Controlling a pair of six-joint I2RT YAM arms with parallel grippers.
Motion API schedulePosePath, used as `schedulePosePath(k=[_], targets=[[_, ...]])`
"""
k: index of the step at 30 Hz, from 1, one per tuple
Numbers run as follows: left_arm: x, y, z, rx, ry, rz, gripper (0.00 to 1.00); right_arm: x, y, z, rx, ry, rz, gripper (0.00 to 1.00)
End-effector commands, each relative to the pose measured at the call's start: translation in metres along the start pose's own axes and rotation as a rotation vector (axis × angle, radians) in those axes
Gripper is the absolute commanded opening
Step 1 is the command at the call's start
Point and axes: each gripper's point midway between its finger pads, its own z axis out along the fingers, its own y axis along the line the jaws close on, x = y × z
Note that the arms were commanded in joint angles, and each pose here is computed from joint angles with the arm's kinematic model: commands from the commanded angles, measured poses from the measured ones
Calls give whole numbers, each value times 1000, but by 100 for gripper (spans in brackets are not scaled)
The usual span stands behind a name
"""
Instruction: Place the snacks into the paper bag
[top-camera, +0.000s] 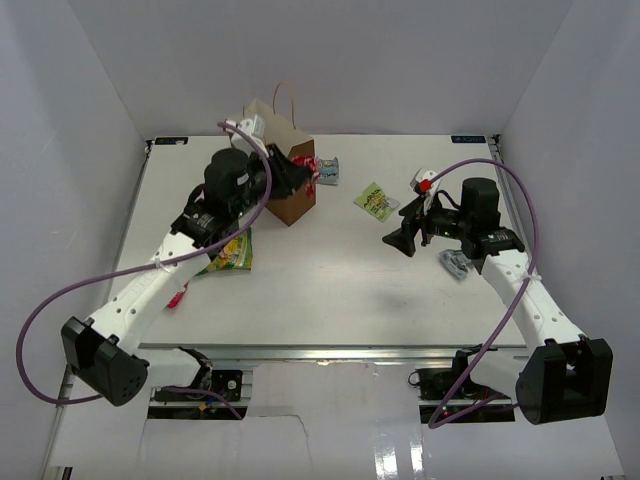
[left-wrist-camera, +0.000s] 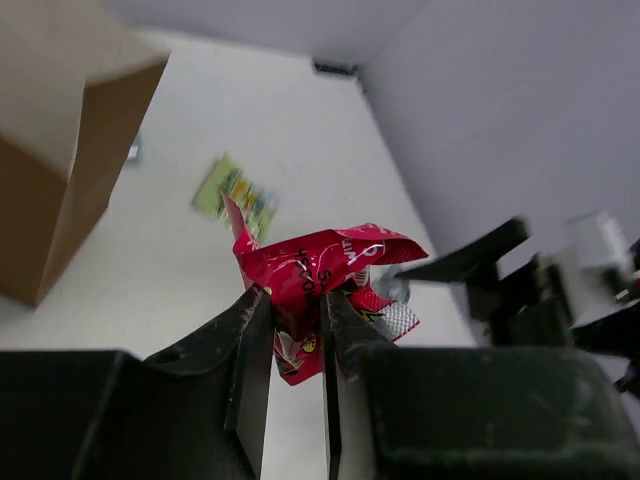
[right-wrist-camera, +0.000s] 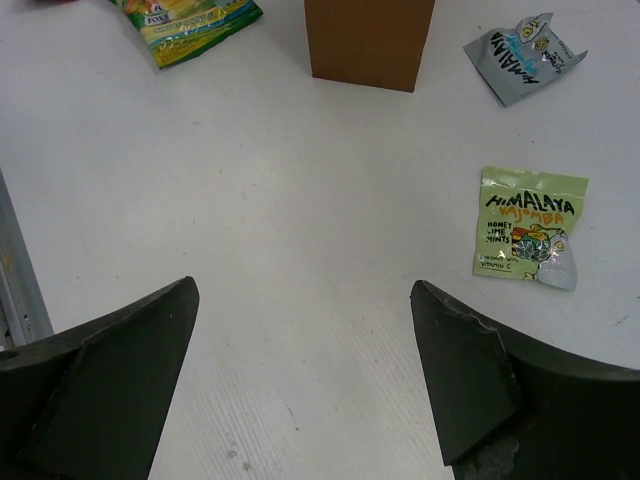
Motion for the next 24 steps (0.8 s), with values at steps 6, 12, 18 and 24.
schedulePosePath(k=[6, 12, 18, 24], targets=[[-146, -49, 46, -36, -307, 142, 5, -13, -5, -8, 28, -35, -28, 92], [-176, -7, 78, -203, -345, 133, 5, -12, -9, -16, 58, -41, -28, 92], [-176, 25, 87, -308, -330, 119, 5, -8, -14, -22, 81, -40, -19, 92], [-159, 55, 92, -374, -280, 110, 7, -9, -16, -21, 82, -41, -18, 92]])
